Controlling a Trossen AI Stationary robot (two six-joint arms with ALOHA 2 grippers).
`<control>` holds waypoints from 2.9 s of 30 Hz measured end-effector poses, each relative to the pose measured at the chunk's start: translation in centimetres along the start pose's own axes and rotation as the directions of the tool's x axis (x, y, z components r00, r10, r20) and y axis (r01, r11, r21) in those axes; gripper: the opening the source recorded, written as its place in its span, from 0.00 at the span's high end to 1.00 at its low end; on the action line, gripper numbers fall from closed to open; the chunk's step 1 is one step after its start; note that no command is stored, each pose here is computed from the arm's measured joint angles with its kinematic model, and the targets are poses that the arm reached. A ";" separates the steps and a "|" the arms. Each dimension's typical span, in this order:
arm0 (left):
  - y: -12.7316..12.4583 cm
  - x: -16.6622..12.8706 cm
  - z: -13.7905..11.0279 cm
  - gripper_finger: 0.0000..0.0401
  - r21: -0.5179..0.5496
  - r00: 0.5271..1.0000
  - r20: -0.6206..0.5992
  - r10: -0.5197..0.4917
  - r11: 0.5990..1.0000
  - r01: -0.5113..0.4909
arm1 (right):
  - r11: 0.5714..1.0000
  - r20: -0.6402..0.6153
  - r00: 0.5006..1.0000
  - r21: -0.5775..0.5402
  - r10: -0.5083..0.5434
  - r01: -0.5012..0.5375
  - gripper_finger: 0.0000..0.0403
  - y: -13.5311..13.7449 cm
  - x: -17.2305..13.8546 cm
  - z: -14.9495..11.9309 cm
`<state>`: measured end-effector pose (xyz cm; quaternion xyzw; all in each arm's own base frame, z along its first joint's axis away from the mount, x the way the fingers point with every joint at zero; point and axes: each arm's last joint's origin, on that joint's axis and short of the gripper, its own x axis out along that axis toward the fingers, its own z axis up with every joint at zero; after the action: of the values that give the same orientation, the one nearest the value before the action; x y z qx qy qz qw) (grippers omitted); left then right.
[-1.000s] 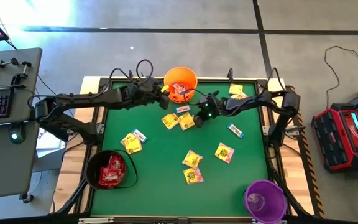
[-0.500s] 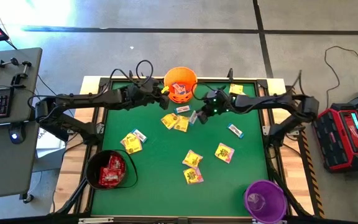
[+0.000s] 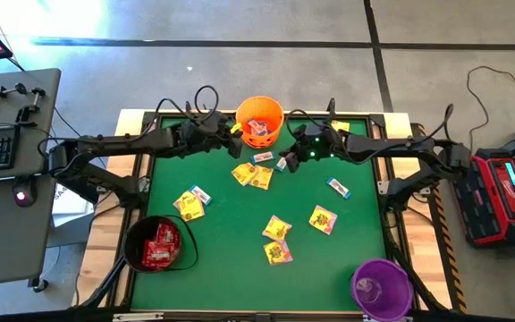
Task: Sort candy by brand, put in halloween buckets
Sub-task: Put the white chocolate into the orange bucket
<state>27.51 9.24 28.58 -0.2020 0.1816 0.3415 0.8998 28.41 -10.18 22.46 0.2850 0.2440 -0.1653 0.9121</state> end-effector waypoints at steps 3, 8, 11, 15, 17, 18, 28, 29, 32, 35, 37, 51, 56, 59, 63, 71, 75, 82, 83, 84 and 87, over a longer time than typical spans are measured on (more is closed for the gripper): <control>0.0 0.0 0.0 0.79 -0.001 1.000 -0.006 -0.012 1.000 0.012 | 0.999 -0.058 0.998 -0.031 -0.036 0.034 0.97 -0.7 -0.1 -0.4; -0.1 0.0 0.0 0.79 -0.009 1.000 -0.012 -0.021 1.000 0.021 | 0.989 -0.151 0.978 -0.051 -0.142 0.136 0.80 -2.5 0.2 -1.2; -0.1 0.0 -0.1 0.79 -0.009 1.000 -0.013 -0.021 1.000 0.021 | 0.985 -0.176 0.970 0.012 -0.168 0.172 0.65 -3.6 1.3 -1.5; 0.0 0.0 -0.1 0.79 -0.019 1.000 -0.015 -0.020 1.000 0.020 | 0.941 -0.246 0.944 0.202 -0.220 0.272 0.48 -5.3 3.4 -2.9; 0.0 0.0 -0.1 0.79 -0.027 1.000 -0.015 -0.020 0.999 0.019 | 0.898 -0.273 0.929 0.292 -0.252 0.329 0.41 -6.0 4.4 -3.6; 0.0 0.0 -0.1 0.79 -0.030 1.000 -0.015 -0.020 0.999 0.019 | 0.876 -0.283 0.923 0.333 -0.262 0.350 0.39 -6.2 4.8 -3.9; 0.0 0.0 -0.2 0.79 -0.033 1.000 -0.023 -0.015 0.999 0.015 | 0.797 -0.228 0.915 0.451 -0.333 0.402 0.35 -7.0 6.4 -4.4; 0.0 0.0 -0.2 0.79 -0.032 1.000 -0.026 -0.014 0.999 0.013 | 0.798 -0.223 0.914 0.446 -0.340 0.406 0.35 -7.1 6.4 -4.3; 0.0 0.0 -0.3 0.79 -0.029 0.999 -0.033 -0.010 1.000 0.009 | 0.808 -0.224 0.906 0.411 -0.359 0.422 0.36 -7.4 6.8 -4.0; 0.1 0.0 -0.3 0.79 -0.026 0.999 -0.040 -0.007 1.000 0.006 | 0.818 -0.259 0.888 0.354 -0.381 0.454 0.37 -7.7 7.6 -3.9; 0.1 0.0 -0.3 0.79 -0.026 0.999 -0.041 -0.006 1.000 0.005 | 0.821 -0.291 0.870 0.310 -0.398 0.480 0.39 -7.8 8.1 -3.9; -0.1 -0.1 -0.6 0.79 -0.024 0.998 -0.062 -0.005 1.000 0.004 | 0.899 -0.397 0.818 -0.043 -0.417 0.437 0.70 -8.1 8.1 -1.3; -0.1 -0.1 -0.7 0.79 -0.022 0.998 -0.065 -0.007 1.000 0.006 | 0.941 -0.529 0.779 -0.171 -0.337 0.291 0.78 -8.4 7.2 -0.7; -0.1 -0.1 -0.7 0.79 -0.022 0.998 -0.066 -0.007 1.000 0.006 | 0.961 -0.596 0.754 -0.191 -0.276 0.202 0.81 -8.3 6.7 -0.8; -0.1 -0.1 -0.7 0.79 -0.021 0.998 -0.068 -0.009 1.000 0.008 | 0.972 -0.665 0.711 -0.192 -0.228 0.132 0.85 -8.0 6.3 -1.3; -0.1 -0.1 -0.7 0.79 -0.020 0.998 -0.068 -0.010 1.000 0.008 | 0.958 -0.639 0.726 -0.270 -0.253 0.095 0.86 -5.5 4.8 -0.7; -0.1 -0.1 -0.7 0.79 -0.020 0.998 -0.069 -0.010 1.000 0.009 | 0.949 -0.616 0.734 -0.285 -0.287 0.132 0.84 -4.2 4.3 -0.6; -0.1 -0.1 -0.8 0.79 -0.019 0.997 -0.074 -0.010 1.000 0.009 | 0.914 -0.586 0.740 -0.394 -0.330 0.096 0.63 -1.5 5.0 -1.7; -0.1 -0.1 -0.8 0.79 -0.019 0.997 -0.074 -0.010 1.000 0.009 | 0.901 -0.569 0.741 -0.420 -0.356 0.110 0.59 -1.3 5.2 -1.9; -0.1 -0.1 -0.8 0.79 -0.018 0.997 -0.076 -0.010 1.000 0.008 | 0.893 -0.554 0.747 -0.434 -0.369 0.120 0.55 -1.1 5.5 -2.0; -0.1 -0.1 -0.9 0.79 -0.013 0.996 -0.084 -0.008 1.000 0.007 | 0.892 -0.542 0.749 -0.429 -0.381 0.144 0.47 -1.3 6.2 -2.2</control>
<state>27.33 8.62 27.92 -0.2228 0.2165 0.3305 0.8912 32.17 -10.84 16.97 0.1128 0.5905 -0.1451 0.7858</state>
